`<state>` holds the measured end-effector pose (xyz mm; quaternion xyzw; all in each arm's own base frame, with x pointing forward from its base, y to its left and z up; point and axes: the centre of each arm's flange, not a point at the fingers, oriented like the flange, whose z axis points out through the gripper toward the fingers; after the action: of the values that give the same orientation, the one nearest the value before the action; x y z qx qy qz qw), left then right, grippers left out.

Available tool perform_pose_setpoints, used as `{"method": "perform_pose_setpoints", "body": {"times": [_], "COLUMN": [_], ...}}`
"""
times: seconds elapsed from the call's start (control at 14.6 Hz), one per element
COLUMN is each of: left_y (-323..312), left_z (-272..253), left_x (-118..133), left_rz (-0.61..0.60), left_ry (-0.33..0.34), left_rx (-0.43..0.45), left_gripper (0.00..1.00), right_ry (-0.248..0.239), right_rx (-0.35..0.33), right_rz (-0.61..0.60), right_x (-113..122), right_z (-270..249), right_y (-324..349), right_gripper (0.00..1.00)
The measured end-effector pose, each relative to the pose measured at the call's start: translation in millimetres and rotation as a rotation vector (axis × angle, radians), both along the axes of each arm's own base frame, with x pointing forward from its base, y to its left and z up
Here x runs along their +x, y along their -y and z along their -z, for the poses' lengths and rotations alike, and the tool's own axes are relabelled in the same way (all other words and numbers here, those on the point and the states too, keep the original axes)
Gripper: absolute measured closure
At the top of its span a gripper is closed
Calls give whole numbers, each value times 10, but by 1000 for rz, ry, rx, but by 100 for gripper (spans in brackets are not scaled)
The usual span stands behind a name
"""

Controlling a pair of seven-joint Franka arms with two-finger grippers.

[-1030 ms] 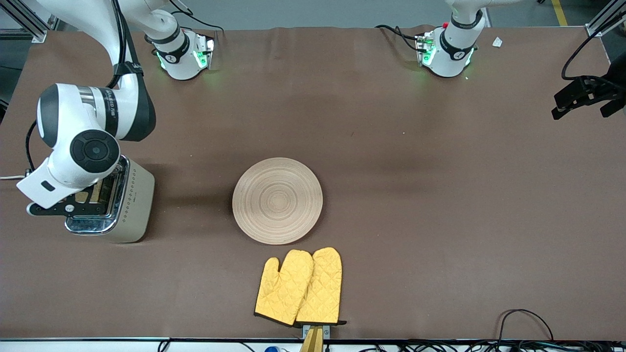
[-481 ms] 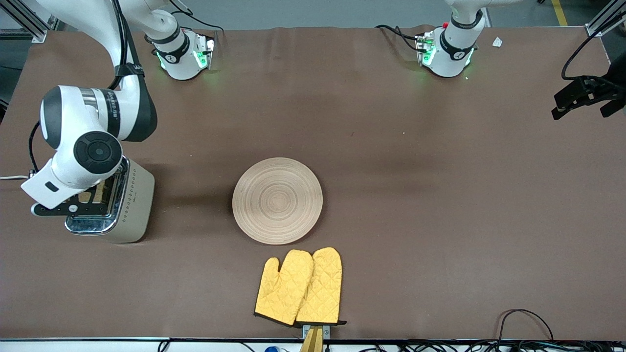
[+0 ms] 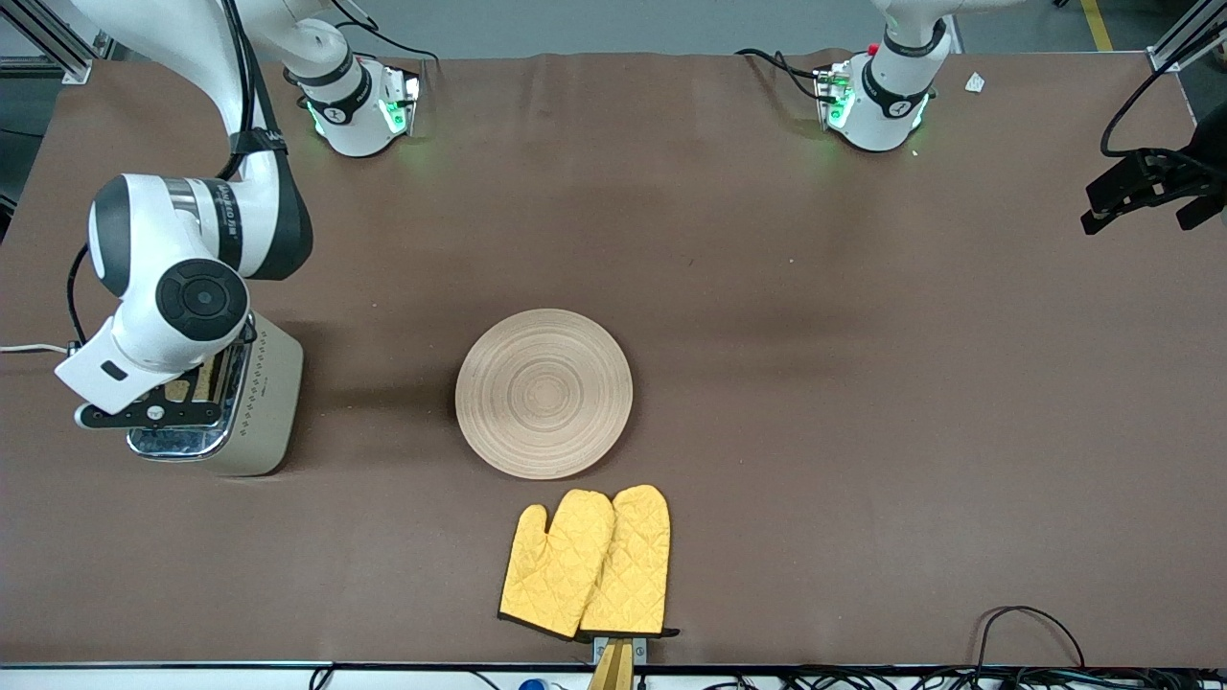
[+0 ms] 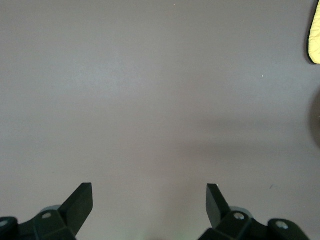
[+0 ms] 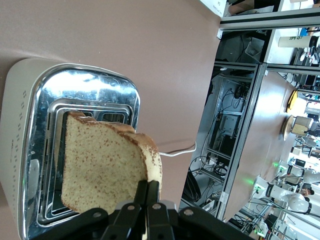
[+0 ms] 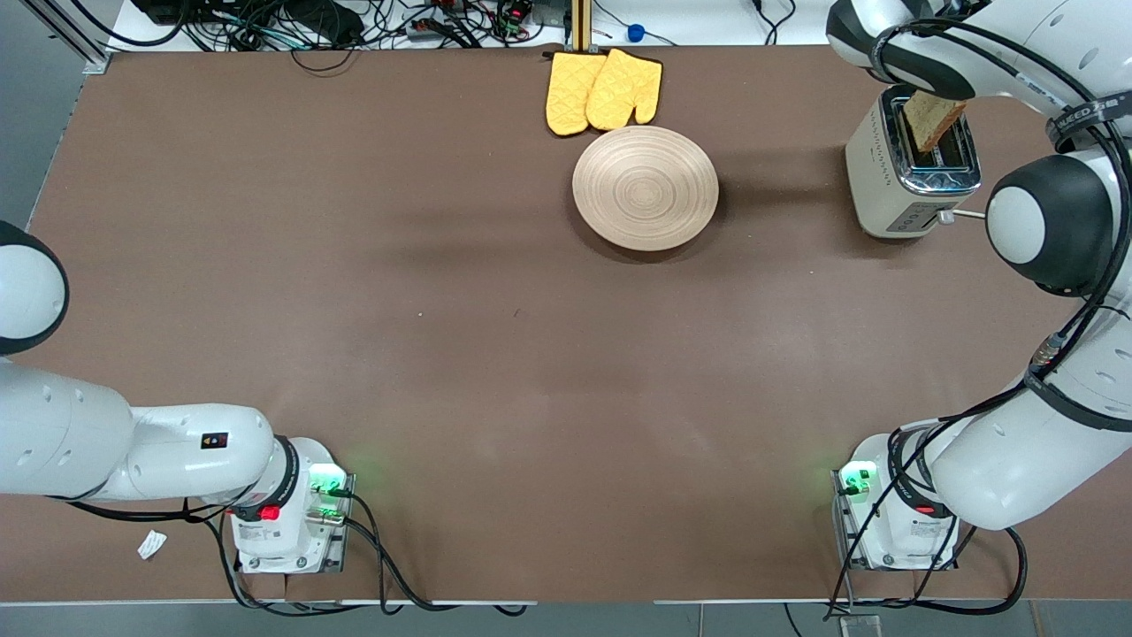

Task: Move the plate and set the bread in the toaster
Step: 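Lower the bread into the toaster slot with the right gripper, then open the right gripper and lift it away from the toaster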

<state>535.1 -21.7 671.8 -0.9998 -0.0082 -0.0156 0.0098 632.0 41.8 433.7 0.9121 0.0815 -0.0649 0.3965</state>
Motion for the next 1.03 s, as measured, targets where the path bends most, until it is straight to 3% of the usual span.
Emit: {"method": "perform_pose_setpoints", "body": {"times": [0.21, 0.48, 0.76, 0.89, 1.03], "left_y": [2, 9, 8, 9, 9], "left_z": [0, 0, -1, -2, -2], "left_x": [0, 0, 0, -1, 0], "left_rz": [0, 2, 2, 2, 2], "left_ry": [0, 0, 0, 0, 0], "left_rx": [0, 0, 0, 0, 0], "left_gripper": [0, 0, 0, 0, 0], "right_ry": [-31, -28, -29, -25, 0], "right_rx": [-9, 3, 84, 147, 206], "right_rz": [-3, -13, 19, 66, 108], "right_x": [-17, -14, 12, 43, 102], "right_z": [233, 363, 570, 698, 650], "right_y": [-5, -9, 10, 45, 101], "right_gripper": [98, 98, 94, 81, 59]}}
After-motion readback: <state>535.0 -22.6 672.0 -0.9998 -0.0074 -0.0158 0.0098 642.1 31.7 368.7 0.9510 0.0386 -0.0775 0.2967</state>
